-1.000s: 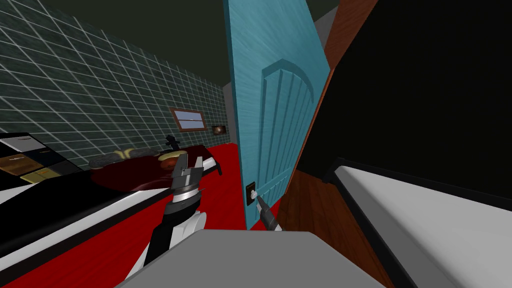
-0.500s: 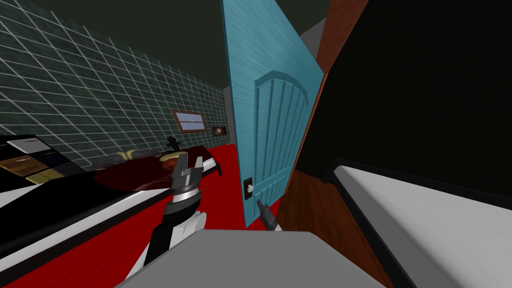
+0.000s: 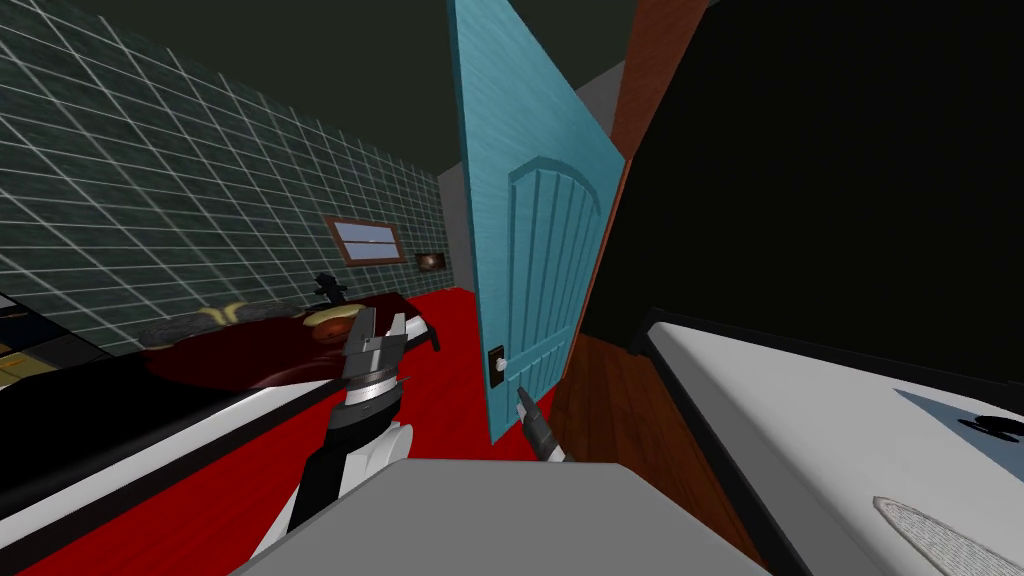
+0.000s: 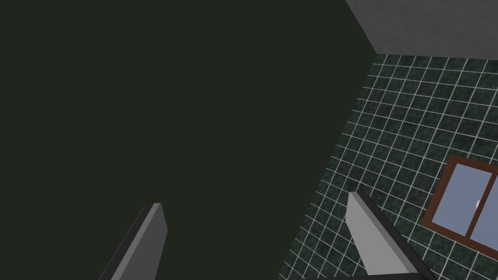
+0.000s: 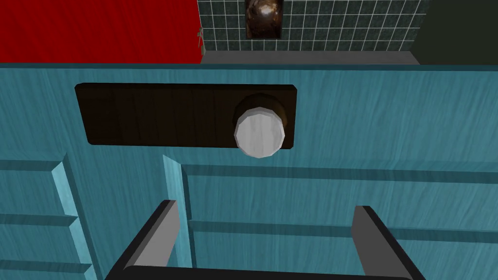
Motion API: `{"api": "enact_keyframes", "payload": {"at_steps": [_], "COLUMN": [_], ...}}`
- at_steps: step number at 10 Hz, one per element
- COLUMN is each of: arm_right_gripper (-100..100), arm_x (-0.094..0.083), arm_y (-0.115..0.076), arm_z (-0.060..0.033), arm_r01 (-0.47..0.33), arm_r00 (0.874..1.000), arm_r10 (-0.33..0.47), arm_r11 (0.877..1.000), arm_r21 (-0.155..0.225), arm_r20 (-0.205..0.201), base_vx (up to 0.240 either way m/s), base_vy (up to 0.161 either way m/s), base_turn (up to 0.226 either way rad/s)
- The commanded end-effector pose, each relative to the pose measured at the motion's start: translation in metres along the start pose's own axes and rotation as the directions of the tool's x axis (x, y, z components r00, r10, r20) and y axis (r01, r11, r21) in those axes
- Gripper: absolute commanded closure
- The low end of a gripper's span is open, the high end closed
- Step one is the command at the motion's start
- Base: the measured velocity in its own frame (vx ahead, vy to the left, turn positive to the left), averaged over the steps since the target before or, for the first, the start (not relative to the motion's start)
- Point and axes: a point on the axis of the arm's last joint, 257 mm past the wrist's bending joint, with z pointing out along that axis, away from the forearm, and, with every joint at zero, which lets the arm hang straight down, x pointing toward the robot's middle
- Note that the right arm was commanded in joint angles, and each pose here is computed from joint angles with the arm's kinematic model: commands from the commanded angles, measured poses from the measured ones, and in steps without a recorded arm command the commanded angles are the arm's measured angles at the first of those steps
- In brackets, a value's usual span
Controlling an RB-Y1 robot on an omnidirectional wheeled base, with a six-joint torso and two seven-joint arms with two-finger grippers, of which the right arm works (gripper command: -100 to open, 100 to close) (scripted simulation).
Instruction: Push the door open
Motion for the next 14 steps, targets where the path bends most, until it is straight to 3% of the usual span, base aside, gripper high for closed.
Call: {"api": "enact_keyframes", "payload": {"at_steps": [1,6,7,8,13,14], "arm_right_gripper": [-100,-100,-100,100,100,100], "arm_x": [-0.002,-0.008,-0.007,-0.007,-0.007,-0.020], "arm_y": [0.000,0.000,0.001,0.001,0.001,-0.004], "arm_z": [0.0038,0.0156,0.0137,0.0137,0.0137,0.0158], "arm_r01": [0.001,0.003,0.002,0.002,0.002,0.011], "arm_r00": [1.000,1.000,1.000,1.000,1.000,0.999], "arm_r10": [-0.001,-0.003,-0.002,-0.002,-0.002,-0.012], "arm_r11": [1.000,1.000,1.000,1.000,1.000,1.000], "arm_r21": [0.000,-0.001,-0.002,-0.002,-0.002,0.009], "arm_r20": [0.006,0.025,0.022,0.022,0.022,0.047], "base_vx": [0.101,0.183,0.071,0.000,-0.016,0.075], "base_vy": [0.060,0.124,0.052,0.000,-0.012,0.068], "base_turn": [0.054,0.038,0.002,0.000,0.000,-0.049]}}
